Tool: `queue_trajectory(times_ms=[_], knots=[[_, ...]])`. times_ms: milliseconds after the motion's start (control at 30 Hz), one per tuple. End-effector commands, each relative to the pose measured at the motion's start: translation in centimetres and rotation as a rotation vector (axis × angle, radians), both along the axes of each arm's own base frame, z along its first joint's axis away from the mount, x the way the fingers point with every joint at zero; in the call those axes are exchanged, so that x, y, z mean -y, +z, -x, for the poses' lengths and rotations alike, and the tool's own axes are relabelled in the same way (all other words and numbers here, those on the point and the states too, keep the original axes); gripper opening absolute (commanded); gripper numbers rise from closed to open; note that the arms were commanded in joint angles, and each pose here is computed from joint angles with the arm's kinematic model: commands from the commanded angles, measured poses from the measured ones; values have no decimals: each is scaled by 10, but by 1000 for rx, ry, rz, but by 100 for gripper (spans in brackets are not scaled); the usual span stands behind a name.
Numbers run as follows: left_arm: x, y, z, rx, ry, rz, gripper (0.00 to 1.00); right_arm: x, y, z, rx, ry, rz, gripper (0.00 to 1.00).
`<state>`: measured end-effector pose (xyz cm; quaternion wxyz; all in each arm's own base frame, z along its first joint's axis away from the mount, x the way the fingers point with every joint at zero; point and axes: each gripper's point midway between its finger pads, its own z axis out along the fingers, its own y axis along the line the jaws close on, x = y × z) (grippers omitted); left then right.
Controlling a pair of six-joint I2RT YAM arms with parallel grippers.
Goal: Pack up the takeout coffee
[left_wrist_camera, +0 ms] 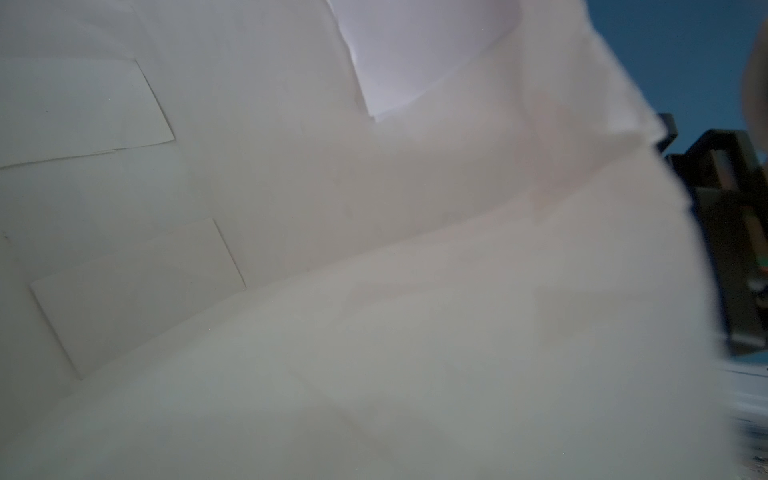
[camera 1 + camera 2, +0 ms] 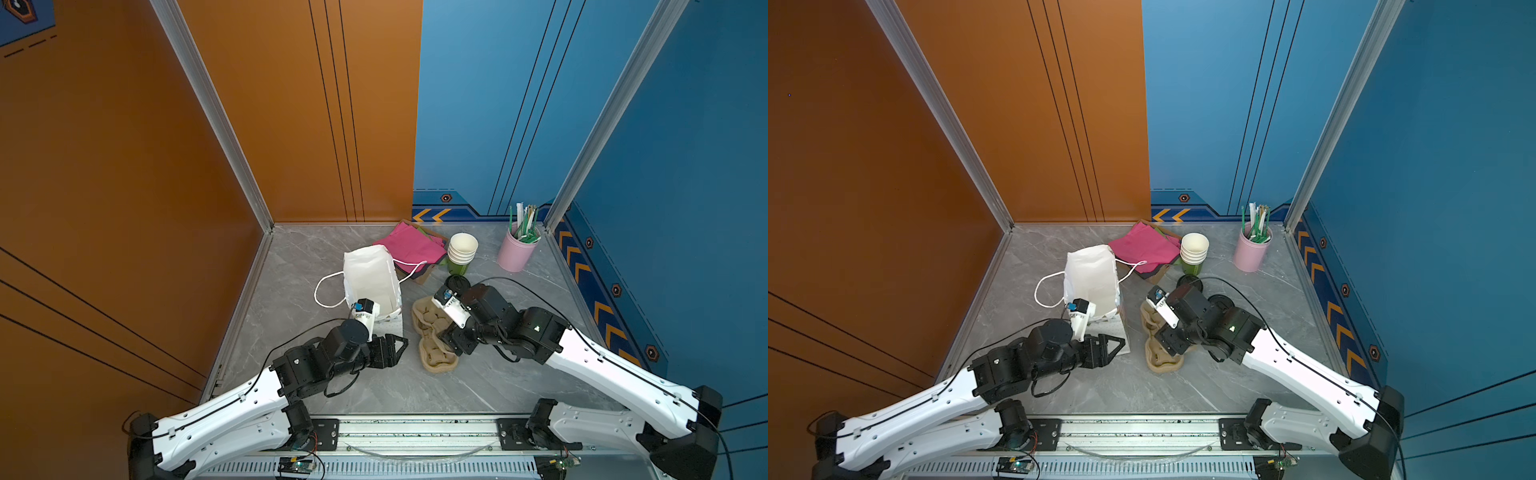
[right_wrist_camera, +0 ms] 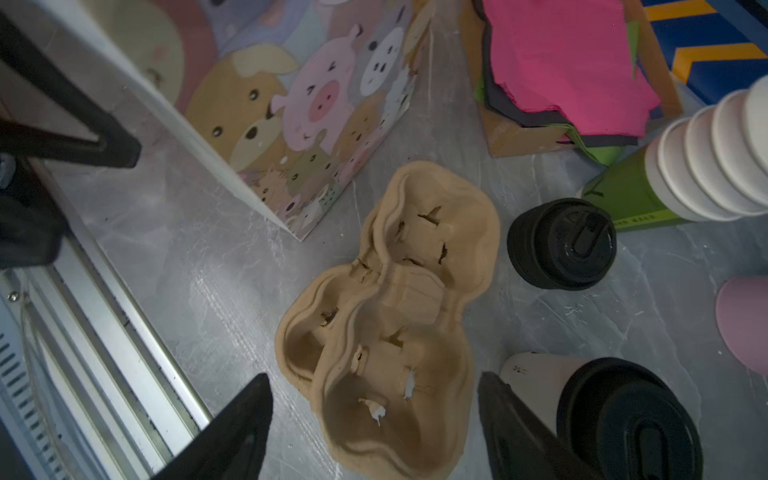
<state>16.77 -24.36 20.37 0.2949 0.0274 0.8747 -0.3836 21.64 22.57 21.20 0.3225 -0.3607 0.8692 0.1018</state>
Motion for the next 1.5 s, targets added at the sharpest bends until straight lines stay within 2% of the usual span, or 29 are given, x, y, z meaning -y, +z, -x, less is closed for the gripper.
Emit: queue_trajectory(times_ms=[0, 200, 300, 667, 1467], knots=[[-4, 7, -1, 18, -2, 2, 75, 12, -16, -22, -53, -228, 16, 80], [-5, 11, -1, 28, -3, 9, 77, 14, -47, -33, -157, -355, 45, 78], [-6, 10, -1, 30, -3, 7, 79, 11, -58, -35, -204, -374, 48, 76], [-7, 9, -2, 27, 0, 5, 80, 3, -81, -41, -272, -363, 70, 59], [-8, 6, -4, 21, 7, 0, 80, -7, -93, -47, -322, -355, 55, 49]])
